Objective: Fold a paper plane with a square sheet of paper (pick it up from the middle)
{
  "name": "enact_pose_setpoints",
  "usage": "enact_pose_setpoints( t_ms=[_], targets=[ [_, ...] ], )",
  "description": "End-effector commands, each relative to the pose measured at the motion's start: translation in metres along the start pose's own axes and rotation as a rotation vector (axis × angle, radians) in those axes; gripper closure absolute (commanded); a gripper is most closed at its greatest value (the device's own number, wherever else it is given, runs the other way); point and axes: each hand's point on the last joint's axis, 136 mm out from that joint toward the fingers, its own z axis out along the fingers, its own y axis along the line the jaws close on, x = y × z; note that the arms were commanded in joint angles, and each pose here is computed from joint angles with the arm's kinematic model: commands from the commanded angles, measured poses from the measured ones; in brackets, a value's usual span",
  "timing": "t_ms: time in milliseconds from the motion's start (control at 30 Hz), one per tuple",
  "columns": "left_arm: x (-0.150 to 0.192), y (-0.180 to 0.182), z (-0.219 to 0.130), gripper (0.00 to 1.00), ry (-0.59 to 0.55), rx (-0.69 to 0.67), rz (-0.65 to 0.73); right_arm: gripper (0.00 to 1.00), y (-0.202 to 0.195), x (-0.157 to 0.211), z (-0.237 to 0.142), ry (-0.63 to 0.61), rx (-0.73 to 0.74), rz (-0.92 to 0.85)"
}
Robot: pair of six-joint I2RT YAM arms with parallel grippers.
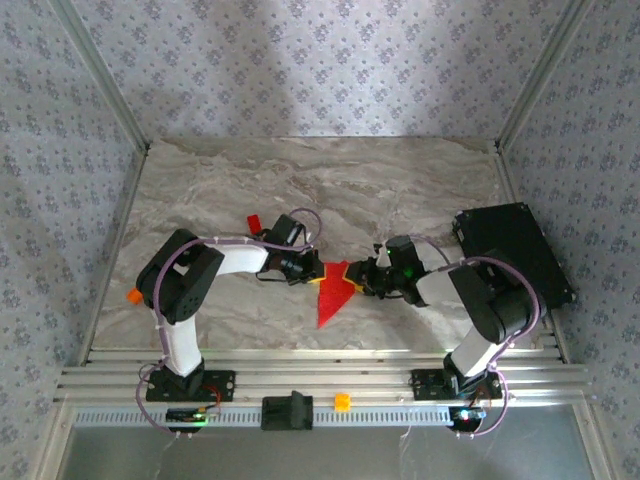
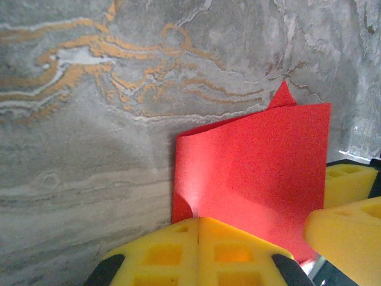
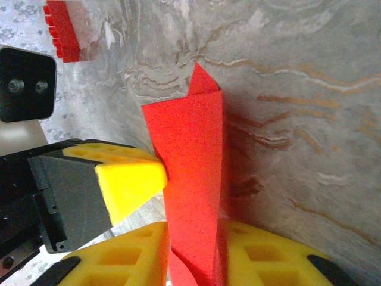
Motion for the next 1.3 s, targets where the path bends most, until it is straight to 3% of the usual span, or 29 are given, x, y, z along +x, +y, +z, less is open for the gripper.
enact_pose_setpoints(
  t_ms=[0,67,333,667,933,1267],
  targets=[
    [0.012,0.032,0.000,0.95,0.018,-0.107,-0.040,0.72,0.012,-0.005,0.004,0.012,-0.050,-0.020],
    [0.012,0.032,0.000,0.95,0.017,-0.109,-0.041,0.73,0.010,-0.005,0.003,0.015,-0.045,-0.019],
    [0.009,0.027,-0.002,0.95,0.010,-0.097,-0.037,0.90,0.003,-0.004,0.000,0.028,-0.022,-0.019],
    [-0.025,-0.033,-0.049,0.82,-0.123,-0.055,0.140,1.00,0.003,-0.013,-0.007,-0.059,0.002,0.026],
    [0.024,-0.031,-0.058,0.72,-0.181,-0.170,0.424,1.00,0.001,-0.027,-0.025,-0.216,0.066,0.095],
    [0.067,-0.043,-0.048,0.63,-0.236,-0.388,0.775,1.00,0.000,-0.027,-0.032,-0.270,0.126,0.117]
  ],
)
